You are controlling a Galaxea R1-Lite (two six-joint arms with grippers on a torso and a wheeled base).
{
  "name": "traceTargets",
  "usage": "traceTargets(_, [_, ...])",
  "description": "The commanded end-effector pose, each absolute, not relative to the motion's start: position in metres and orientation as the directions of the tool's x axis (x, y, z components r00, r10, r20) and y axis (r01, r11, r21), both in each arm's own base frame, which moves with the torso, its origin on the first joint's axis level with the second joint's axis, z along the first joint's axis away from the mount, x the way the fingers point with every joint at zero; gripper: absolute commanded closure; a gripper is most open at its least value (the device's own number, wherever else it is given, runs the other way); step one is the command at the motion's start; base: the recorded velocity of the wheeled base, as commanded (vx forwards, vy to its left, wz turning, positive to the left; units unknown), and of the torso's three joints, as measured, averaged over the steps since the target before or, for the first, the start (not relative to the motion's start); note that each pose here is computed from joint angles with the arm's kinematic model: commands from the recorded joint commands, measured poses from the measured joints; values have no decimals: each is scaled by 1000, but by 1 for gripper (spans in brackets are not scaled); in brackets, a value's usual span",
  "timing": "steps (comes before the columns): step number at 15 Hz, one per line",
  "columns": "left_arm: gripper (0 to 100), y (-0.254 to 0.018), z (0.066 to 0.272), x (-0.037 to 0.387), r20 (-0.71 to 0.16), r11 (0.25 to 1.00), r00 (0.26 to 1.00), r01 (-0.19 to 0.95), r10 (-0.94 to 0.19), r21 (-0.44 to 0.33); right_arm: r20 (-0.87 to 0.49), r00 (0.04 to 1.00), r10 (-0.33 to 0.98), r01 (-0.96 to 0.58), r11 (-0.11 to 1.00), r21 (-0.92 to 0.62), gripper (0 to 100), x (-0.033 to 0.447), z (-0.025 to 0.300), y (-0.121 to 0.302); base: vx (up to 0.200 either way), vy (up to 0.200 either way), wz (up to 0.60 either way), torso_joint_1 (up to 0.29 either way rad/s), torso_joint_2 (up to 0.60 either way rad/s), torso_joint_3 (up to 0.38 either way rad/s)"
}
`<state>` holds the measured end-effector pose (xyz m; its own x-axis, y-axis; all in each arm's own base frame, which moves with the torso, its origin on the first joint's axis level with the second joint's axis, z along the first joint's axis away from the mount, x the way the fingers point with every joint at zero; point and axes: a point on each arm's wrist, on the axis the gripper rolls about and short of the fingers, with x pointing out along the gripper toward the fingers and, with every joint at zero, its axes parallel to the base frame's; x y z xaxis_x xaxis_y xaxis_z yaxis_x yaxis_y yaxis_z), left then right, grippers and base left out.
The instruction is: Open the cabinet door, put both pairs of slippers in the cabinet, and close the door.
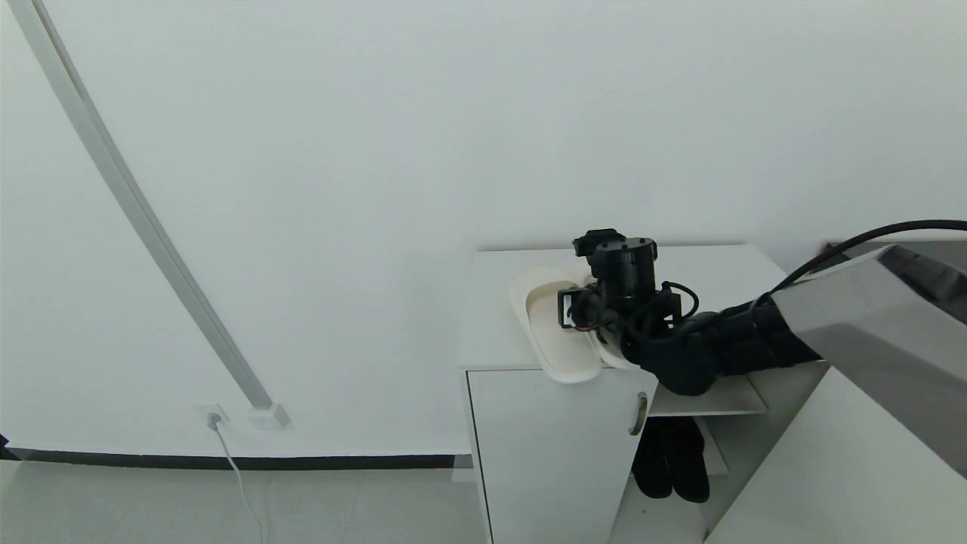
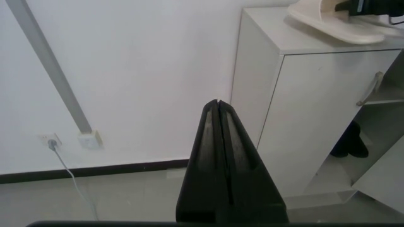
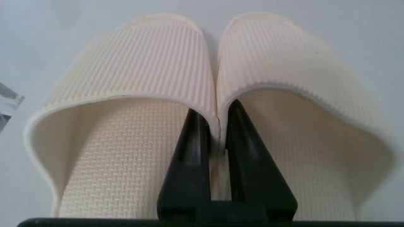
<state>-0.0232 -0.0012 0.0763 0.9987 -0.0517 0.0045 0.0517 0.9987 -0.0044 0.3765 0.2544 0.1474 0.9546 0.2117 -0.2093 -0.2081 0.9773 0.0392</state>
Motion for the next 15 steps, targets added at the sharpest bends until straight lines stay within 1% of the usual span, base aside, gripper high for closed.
traceTargets(1, [100,-1,76,-23,3,999,999,52,-52,-4,-166,946,278,-272,960,61,100,316,183,230,0,0,0,0,0,0])
traceTargets(5, [100,-1,76,-23,3,999,999,52,-52,-1,-194,912,361,-357,932,57,100,246,194,205,0,0,0,0,0,0])
traceTargets(9, [100,-1,76,-23,3,999,999,52,-52,-3,-224,880,420,-416,907,65,100,203,189,193,0,0,0,0,0,0])
traceTargets(11, [100,-1,76,-23,3,999,999,52,-52,-4,-228,874,430,-419,903,96,100,200,188,194,0,0,0,0,0,0])
traceTargets(14, [100,-1,76,-23,3,999,999,52,-52,-4,-235,874,426,-415,905,95,100,201,185,196,0,0,0,0,0,0])
traceTargets(15, [100,-1,76,-23,3,999,999,52,-52,-4,-235,874,426,-415,905,95,100,201,185,196,-200,0,0,2,2,7])
